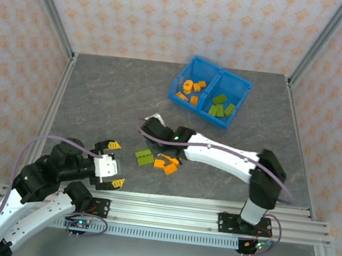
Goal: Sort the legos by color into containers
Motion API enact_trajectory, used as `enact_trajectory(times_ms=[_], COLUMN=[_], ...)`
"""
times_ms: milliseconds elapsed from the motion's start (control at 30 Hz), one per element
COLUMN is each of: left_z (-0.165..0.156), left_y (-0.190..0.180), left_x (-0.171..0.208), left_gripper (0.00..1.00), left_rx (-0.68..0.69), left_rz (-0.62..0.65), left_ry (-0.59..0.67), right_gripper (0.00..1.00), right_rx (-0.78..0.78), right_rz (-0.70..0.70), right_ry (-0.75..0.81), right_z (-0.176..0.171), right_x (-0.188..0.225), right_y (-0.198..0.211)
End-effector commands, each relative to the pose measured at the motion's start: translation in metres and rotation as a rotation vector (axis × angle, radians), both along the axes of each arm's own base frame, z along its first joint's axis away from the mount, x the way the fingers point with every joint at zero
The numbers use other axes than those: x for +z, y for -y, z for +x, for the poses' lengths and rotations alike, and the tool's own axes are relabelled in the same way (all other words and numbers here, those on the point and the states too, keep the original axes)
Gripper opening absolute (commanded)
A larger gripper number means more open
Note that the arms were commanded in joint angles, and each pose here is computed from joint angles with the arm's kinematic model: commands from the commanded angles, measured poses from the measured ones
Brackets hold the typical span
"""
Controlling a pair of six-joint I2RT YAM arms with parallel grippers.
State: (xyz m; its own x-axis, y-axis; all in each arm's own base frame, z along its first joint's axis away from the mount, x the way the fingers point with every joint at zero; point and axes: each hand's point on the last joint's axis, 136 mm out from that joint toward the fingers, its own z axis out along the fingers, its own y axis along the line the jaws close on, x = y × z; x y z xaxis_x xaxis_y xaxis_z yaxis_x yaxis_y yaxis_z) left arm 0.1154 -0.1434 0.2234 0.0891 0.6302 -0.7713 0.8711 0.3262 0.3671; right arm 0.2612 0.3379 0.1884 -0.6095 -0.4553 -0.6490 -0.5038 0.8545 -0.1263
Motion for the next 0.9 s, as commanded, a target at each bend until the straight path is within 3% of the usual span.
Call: enact_trajectory(times_ms=[0, 67, 167, 300, 467, 567, 667, 733, 867], left_z=[0.003, 0.004, 0.006, 0.009, 0.014, 0.014, 0.014, 0.016, 0.029], left_y=[0.013, 0.016, 0.019, 0.018, 0.014, 0.013, 0.011, 0.011, 0.012], left_x=[0.016, 0.018, 0.022, 0.026, 0.025, 0.024, 0.022, 0.021, 0.022], left_gripper=[1.0, 1.0, 1.0, 1.0, 1.0, 1.0, 1.0, 1.0, 1.0], left_rx=[-0.029, -0.034, -0.025, 0.017, 0.08, 0.104, 0.122, 0.134, 0.198], left_rz=[-0.074, -0.09, -0.11, -0.143, -0.163, -0.174, -0.171, -0.168, -0.19], left_ry=[0.015, 0.002, -0.023, -0.045, -0.089, -0.113, -0.132, -0.139, -0.166], right_gripper=[0.15, 0.15, 0.15, 0.14, 0.14, 0.15, 0.25, 0.32, 0.37], right_rx=[-0.26, -0.39, -0.553, -0.704, -0.801, -0.837, -0.829, -0.818, -0.814], right_rz=[-0.091, -0.112, -0.065, 0.045, 0.018, -0.024, -0.006, -0.014, 0.006], right_ry=[0.239, 0.296, 0.264, 0.158, 0.069, 0.057, 0.032, 0.032, 0.041], right_z=[0.059, 0.092, 0.143, 0.202, 0.259, 0.278, 0.29, 0.295, 0.29], right_x=[0.054, 0.071, 0.074, 0.051, 0.013, -0.005, -0.015, -0.011, 0.012], right_y=[0.07, 0.107, 0.16, 0.21, 0.247, 0.259, 0.259, 0.259, 0.258])
